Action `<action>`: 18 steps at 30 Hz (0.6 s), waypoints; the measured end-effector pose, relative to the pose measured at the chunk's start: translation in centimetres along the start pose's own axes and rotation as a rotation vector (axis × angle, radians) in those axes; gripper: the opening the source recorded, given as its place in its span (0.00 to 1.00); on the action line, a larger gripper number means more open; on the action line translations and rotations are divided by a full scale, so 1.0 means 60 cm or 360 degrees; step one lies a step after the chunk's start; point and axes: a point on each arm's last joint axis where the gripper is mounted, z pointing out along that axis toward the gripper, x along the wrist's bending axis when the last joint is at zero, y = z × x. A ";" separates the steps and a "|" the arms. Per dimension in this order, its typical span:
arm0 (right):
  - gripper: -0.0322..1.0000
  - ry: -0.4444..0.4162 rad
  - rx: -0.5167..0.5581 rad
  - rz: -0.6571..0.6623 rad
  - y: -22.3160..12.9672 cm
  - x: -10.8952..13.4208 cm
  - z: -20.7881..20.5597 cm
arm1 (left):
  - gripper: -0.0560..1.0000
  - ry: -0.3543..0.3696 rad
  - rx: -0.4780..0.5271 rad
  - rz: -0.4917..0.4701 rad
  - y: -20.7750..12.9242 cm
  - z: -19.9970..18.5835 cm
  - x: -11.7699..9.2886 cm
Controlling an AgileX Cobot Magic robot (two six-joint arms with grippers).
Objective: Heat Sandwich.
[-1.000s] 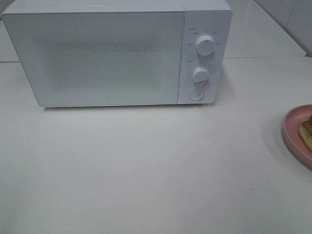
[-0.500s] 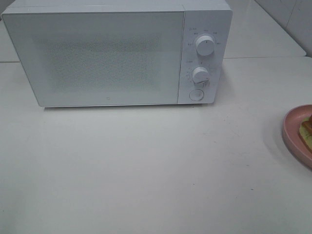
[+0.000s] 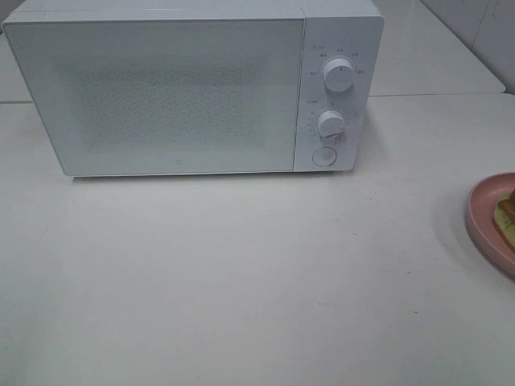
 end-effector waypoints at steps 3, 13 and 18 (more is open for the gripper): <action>0.60 0.0000 0.0000 0.0000 0.000 0.000 0.000 | 0.80 0.0000 0.0000 0.0000 0.000 0.000 0.000; 0.60 0.0000 0.0000 0.0000 0.000 0.000 0.000 | 0.80 0.0000 0.0000 0.0000 0.000 0.000 0.000; 0.60 0.0000 0.0000 0.0000 0.000 0.000 0.000 | 0.80 0.0000 0.0000 0.0000 0.000 0.000 0.000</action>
